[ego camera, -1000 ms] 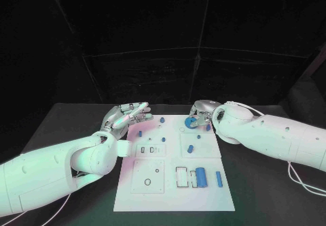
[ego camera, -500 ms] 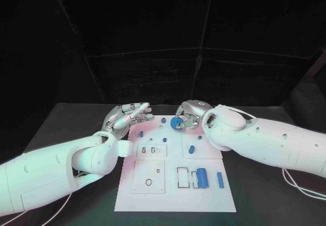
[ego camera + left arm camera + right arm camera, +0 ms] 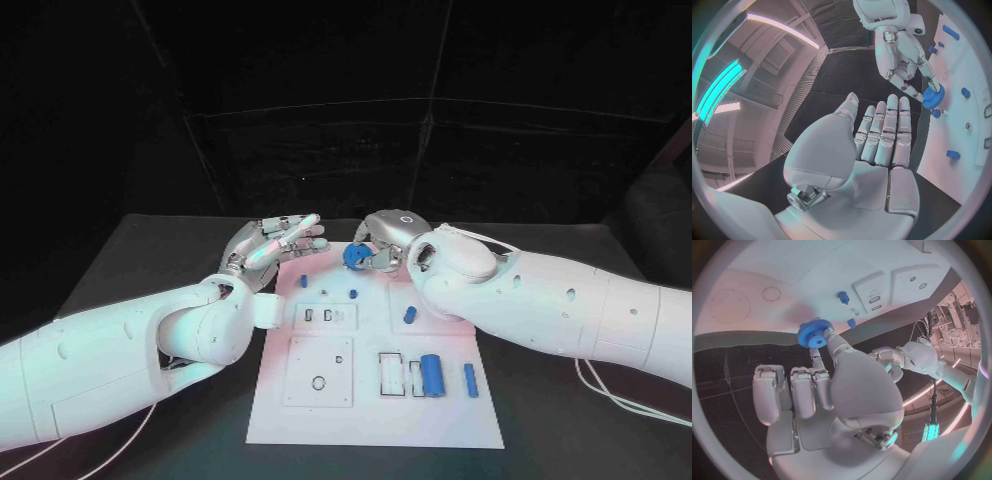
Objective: Assemble the parts on the task board
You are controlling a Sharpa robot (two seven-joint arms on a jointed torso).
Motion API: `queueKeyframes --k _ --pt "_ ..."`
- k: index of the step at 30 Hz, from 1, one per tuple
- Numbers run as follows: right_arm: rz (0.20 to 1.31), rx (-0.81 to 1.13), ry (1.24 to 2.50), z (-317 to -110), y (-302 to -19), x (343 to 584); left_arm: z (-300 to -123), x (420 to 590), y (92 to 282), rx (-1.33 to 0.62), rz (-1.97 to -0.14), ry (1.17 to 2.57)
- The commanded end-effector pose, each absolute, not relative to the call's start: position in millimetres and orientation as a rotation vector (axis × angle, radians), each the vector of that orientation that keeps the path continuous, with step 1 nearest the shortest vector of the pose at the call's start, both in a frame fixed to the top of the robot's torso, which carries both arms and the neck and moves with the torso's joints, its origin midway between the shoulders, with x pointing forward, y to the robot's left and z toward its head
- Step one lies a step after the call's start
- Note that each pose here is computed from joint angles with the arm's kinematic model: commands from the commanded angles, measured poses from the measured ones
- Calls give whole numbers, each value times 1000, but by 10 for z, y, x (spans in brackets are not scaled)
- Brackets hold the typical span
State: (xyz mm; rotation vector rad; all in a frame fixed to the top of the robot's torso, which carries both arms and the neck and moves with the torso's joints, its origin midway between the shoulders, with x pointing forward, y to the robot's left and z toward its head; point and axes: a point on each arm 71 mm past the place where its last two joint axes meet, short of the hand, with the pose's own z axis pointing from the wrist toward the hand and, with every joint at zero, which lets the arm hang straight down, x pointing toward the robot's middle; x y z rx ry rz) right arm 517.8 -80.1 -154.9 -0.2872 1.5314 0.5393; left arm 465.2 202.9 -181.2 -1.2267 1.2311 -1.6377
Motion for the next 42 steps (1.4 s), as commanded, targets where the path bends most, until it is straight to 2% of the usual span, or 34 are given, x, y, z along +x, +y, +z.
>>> queueKeyframes --k 1,23,42 --pt "523 -308 1519 -1556 -770 5203 -1793 4653 2024 -1216 -1655 1228" --pt "507 -346 1591 -1720 -515 5258 -1796 4662 2019 -1216 -1655 1227" --pt "475 -316 1609 -1762 -522 5324 -1798 4664 2016 -1217 -1655 1229"
